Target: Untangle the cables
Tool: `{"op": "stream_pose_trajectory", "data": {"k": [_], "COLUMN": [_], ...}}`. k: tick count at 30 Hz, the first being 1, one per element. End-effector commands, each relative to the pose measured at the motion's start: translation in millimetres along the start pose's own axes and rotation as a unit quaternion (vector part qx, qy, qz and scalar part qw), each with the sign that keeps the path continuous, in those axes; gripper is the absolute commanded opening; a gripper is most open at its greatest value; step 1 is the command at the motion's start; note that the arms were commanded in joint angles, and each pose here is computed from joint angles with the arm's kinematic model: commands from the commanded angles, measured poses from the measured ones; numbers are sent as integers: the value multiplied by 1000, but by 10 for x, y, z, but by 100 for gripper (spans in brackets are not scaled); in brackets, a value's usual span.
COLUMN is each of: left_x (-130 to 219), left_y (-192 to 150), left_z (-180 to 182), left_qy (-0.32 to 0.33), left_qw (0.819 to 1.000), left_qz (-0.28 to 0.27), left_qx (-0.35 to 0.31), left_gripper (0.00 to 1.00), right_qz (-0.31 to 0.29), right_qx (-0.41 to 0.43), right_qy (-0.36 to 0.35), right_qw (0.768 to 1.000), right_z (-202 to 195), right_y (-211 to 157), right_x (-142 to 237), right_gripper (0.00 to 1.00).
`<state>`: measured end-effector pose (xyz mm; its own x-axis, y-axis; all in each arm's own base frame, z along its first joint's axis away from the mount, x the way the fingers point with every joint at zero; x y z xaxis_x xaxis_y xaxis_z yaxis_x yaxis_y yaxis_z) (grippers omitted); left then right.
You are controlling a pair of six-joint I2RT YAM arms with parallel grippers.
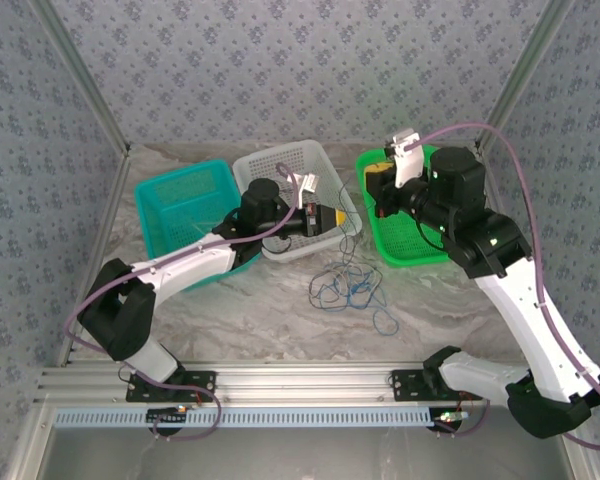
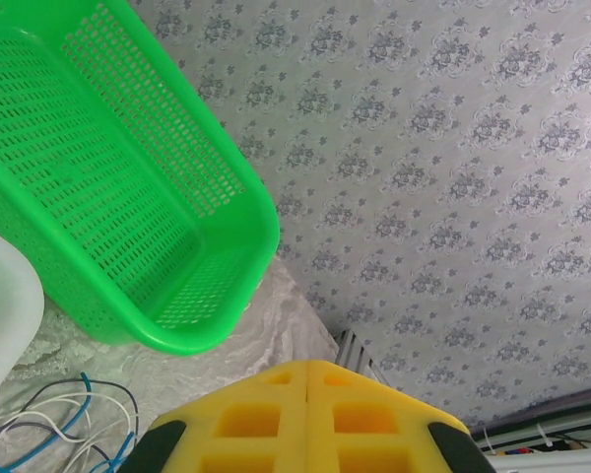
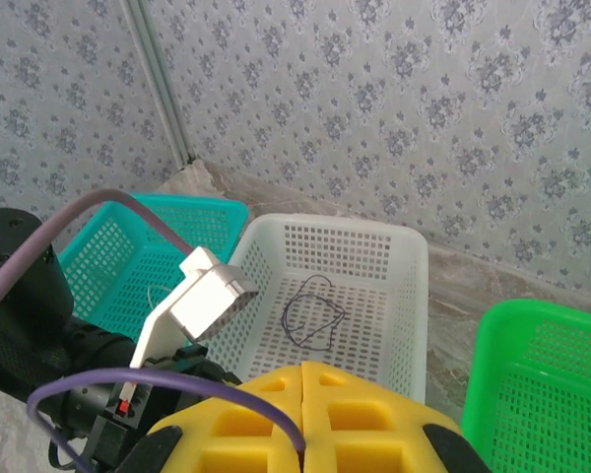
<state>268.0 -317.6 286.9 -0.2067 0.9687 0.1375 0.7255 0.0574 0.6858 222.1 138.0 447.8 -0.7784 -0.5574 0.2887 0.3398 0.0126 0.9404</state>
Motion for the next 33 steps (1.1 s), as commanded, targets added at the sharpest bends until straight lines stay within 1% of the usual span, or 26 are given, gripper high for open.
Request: {"op": "stream_pose_trajectory", "data": {"k": [1,4,6,9,13,16,18,19,23,29,33], "left_x": [40,45,35,-7,-128,-232,-321,-362,-497,-537,-565], "left_y": [148,182,190,191,249,287,290,290,293,311,289], "left_z": [-195,-213,-187,-102,-46,18,68,92,142,111,44], "left_qy": [-20,-17,-3,28,30,30,25,23,9,-1,-10], "left_qw": [999,998,998,998,999,999,1000,1000,1000,1000,1000], "left_qz": [-32,-36,-36,-31,-26,-25,-16,-11,2,3,12], "left_qx": [-37,-43,-43,-36,-23,-16,-8,-5,1,-7,-18], "left_gripper": [0,0,0,0,0,0,0,0,0,0,0], "right_qz": [1,12,14,-3,-8,-10,-27,-23,-42,-15,-14], "right_qx": [-12,-22,-27,-45,-70,-77,-87,-93,-110,-104,-106], "right_qy": [4,29,49,83,125,132,143,140,154,137,129], "right_qw": [1000,999,998,996,990,988,986,985,981,985,986], "right_z": [-5,23,59,120,251,331,373,366,413,416,406], "right_y": [-60,-168,-234,-259,-295,-358,-347,-429,-418,-535,-552], "right_x": [42,-19,-55,-77,-141,-194,-200,-242,-274,-392,-460], "right_gripper": [0,0,0,0,0,0,0,0,0,0,0]}}
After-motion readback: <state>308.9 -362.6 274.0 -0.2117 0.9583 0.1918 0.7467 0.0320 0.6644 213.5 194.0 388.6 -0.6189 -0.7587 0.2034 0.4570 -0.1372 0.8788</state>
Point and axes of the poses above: each hand's point on the last joint's axis, 136 mm out from that joint toward the fingers, its own x axis back along the fingers, its own z axis along the line the jaws close on, y = z × x, the point moved 8 cm from there along x, back along the fingers, and after that the axes turned 7 degrees about -x, right-handed, at the moved point
